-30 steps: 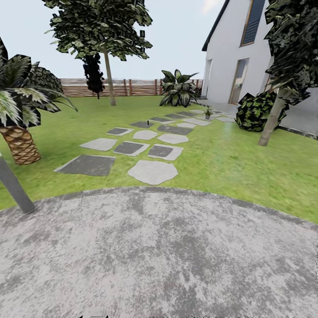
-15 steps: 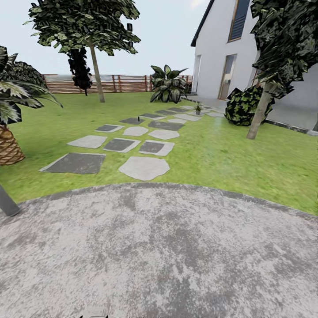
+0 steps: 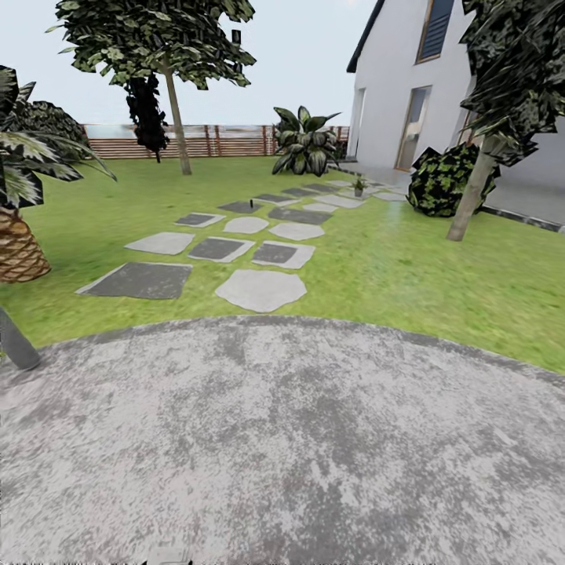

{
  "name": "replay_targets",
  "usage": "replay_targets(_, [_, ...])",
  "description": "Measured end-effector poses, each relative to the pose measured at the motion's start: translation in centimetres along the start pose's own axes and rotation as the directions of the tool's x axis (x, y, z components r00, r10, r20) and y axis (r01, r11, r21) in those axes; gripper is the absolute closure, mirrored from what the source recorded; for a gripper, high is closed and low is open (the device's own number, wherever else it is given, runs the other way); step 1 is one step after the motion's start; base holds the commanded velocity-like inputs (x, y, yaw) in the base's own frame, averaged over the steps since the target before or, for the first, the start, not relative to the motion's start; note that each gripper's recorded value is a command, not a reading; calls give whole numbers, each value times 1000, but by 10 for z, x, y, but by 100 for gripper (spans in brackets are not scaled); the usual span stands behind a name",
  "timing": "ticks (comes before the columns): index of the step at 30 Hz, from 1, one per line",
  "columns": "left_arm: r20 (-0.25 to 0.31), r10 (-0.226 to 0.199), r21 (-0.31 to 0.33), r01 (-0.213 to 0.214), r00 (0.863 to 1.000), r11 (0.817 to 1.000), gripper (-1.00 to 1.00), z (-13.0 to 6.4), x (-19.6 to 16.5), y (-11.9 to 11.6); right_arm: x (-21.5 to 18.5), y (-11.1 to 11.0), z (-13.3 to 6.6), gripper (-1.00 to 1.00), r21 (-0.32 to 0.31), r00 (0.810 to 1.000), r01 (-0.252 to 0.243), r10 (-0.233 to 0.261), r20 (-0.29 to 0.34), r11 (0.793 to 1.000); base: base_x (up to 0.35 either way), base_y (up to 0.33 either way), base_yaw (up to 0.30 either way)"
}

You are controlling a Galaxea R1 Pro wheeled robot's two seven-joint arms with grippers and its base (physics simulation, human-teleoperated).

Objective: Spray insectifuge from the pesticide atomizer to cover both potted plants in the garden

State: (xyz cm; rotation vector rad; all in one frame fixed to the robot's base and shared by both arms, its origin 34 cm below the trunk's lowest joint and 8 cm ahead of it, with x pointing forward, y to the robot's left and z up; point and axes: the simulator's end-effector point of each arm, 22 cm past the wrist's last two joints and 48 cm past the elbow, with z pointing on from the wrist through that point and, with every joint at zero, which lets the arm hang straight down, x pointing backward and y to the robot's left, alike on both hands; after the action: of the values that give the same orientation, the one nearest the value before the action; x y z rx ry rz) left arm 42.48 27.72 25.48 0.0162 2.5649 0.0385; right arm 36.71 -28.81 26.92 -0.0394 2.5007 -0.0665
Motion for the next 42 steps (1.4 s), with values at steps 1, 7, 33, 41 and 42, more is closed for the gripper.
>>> replay_targets(1, [-1, 0, 0, 0, 1000, 1000, -100, 2, 2, 0, 2, 0, 1, -100, 0, 1000, 0, 0, -1, 1000, 0, 0, 27])
replay_targets(7, [-2, 0, 0, 0, 1000, 1000, -100, 11, 13, 0, 13, 1, 10, -100, 0, 1000, 0, 0, -2, 1000, 0, 0, 9])
replay_targets(33, [-2, -10, -14, 10, 1000, 1000, -100, 25, 28, 4, 29, 4, 23, -100, -5, 1000, 5, -5, 1, 1000, 0, 0, 0])
replay_targets(41, [-1, -9, -13, 9, 1000, 1000, -100, 25, 28, 4, 28, 4, 23, -100, -5, 1000, 5, -5, 1, 1000, 76, 0, 0])
replay_targets(42, [-1, -8, -13, 8, 1000, 1000, -100, 25, 28, 4, 28, 4, 23, -100, -5, 1000, 5, -5, 1, 1000, 291, 0, 0])
